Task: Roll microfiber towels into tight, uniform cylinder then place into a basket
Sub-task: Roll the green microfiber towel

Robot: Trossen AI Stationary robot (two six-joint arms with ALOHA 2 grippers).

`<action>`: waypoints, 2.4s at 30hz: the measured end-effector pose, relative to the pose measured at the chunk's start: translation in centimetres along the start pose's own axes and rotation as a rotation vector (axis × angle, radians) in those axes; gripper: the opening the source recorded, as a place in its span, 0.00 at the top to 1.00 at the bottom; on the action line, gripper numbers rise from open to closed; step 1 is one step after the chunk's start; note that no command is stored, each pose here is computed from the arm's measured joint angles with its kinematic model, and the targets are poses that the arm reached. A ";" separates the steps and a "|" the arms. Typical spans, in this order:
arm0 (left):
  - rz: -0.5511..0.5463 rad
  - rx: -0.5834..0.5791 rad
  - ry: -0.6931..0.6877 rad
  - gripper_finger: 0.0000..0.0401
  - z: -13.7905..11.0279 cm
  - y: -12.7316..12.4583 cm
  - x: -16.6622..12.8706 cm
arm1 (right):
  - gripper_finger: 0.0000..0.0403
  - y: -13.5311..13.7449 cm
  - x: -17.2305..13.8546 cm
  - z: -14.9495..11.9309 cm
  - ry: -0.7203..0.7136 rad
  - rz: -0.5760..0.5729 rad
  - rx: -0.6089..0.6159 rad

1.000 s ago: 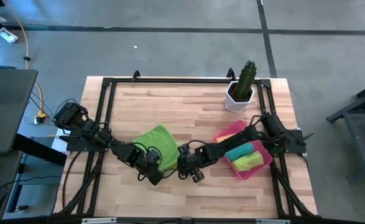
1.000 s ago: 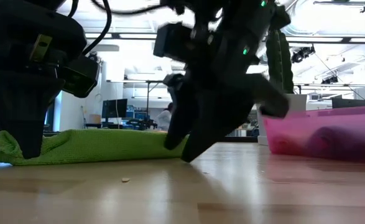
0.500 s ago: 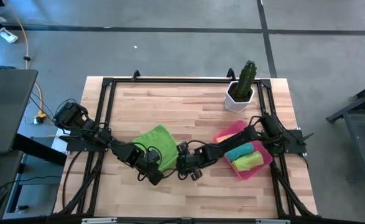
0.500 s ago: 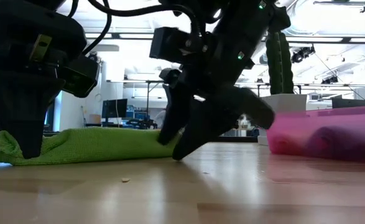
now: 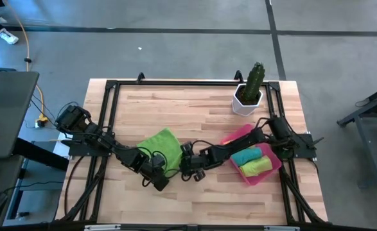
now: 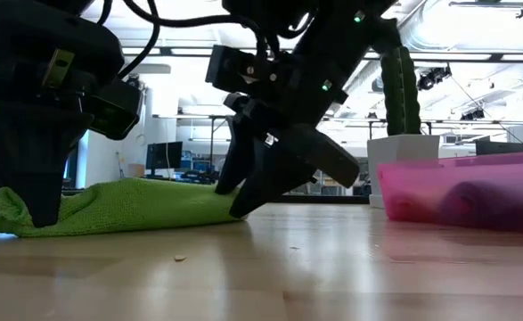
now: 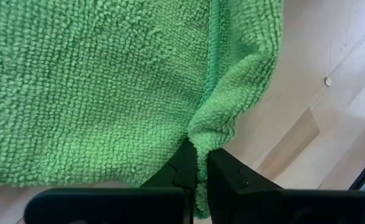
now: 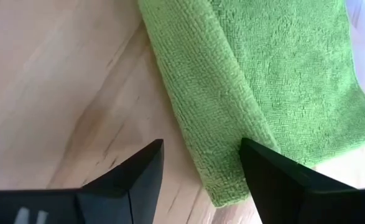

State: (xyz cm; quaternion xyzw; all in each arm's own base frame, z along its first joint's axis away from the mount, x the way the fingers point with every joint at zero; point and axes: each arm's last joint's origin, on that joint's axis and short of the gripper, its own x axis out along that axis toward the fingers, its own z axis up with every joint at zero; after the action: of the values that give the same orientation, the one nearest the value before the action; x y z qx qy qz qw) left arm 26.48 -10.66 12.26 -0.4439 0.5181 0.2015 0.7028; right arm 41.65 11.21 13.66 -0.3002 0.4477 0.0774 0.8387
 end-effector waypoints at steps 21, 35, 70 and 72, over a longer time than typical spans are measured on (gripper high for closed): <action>-0.005 0.008 -0.001 0.97 0.0 -0.1 0.0 | 0.67 -0.7 2.2 -1.2 0.014 0.092 0.010; -0.130 0.082 0.077 0.83 0.3 -3.5 -1.4 | 0.99 -0.8 2.4 -1.9 0.049 0.180 0.075; 0.074 0.759 -0.143 0.64 -1.0 -6.9 -1.0 | 1.00 -6.9 3.7 -6.1 0.055 0.783 0.850; 0.117 0.762 -0.121 0.61 -1.0 -6.5 -0.8 | 1.00 -6.9 3.7 -6.0 0.056 0.781 0.848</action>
State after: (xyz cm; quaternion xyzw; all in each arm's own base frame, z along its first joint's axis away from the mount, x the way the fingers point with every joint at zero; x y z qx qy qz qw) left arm 30.40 -14.76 15.62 -0.1083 0.5379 0.0601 0.8339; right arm 42.32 1.66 11.18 0.2479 0.5391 0.1870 0.7829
